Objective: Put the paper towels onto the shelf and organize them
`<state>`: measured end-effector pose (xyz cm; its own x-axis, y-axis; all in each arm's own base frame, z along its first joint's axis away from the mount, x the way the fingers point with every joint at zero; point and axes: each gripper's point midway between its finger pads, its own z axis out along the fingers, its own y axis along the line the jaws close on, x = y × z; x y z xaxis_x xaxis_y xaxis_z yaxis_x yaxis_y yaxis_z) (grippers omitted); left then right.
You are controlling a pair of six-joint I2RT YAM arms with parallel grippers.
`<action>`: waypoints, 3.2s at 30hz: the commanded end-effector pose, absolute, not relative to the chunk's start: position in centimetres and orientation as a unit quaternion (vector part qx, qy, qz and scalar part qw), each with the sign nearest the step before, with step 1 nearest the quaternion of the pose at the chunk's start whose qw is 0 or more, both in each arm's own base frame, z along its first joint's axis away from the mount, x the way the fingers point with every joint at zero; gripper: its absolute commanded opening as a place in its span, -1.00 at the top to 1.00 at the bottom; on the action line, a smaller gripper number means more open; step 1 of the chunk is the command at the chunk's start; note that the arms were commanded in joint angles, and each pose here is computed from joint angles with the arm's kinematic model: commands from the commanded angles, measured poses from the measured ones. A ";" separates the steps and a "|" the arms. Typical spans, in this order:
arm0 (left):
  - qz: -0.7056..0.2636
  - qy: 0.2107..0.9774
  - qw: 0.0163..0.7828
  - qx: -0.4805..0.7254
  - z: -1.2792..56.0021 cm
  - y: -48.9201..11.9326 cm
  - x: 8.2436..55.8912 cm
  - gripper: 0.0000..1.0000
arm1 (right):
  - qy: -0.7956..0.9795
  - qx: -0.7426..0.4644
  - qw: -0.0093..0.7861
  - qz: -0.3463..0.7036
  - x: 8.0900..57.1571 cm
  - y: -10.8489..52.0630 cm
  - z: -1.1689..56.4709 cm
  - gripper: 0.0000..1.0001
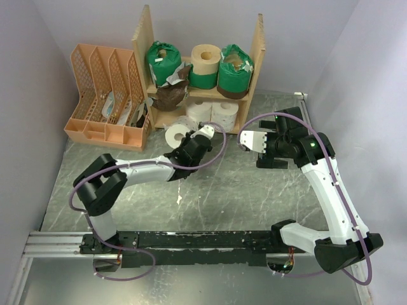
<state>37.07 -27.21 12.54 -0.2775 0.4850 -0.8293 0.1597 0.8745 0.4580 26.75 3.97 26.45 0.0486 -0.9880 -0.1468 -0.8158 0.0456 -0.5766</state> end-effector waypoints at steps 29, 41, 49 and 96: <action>-0.018 0.728 0.323 0.605 25.2 -27.5 29.5 0.86 | 0.619 -0.624 0.471 -0.082 21.8 8.0 33.5 -1.00; -0.010 0.680 0.282 0.677 21.8 -24.6 36.6 0.86 | 0.576 -0.608 0.540 -0.079 20.9 9.0 36.3 -1.00; 0.050 0.657 0.268 0.703 21.0 -24.3 40.9 0.87 | 0.582 -0.592 0.551 -0.087 20.7 8.5 36.9 -1.00; 0.226 0.637 0.325 0.662 23.7 -19.0 48.1 -0.17 | 0.578 -0.585 0.561 -0.093 21.3 8.6 37.2 -1.00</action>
<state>47.98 -18.42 18.85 0.0710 0.9960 -0.0537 0.7779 -0.0215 0.6281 20.96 8.50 36.72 0.3049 -0.7861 -0.5377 -0.5876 0.2891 -0.7558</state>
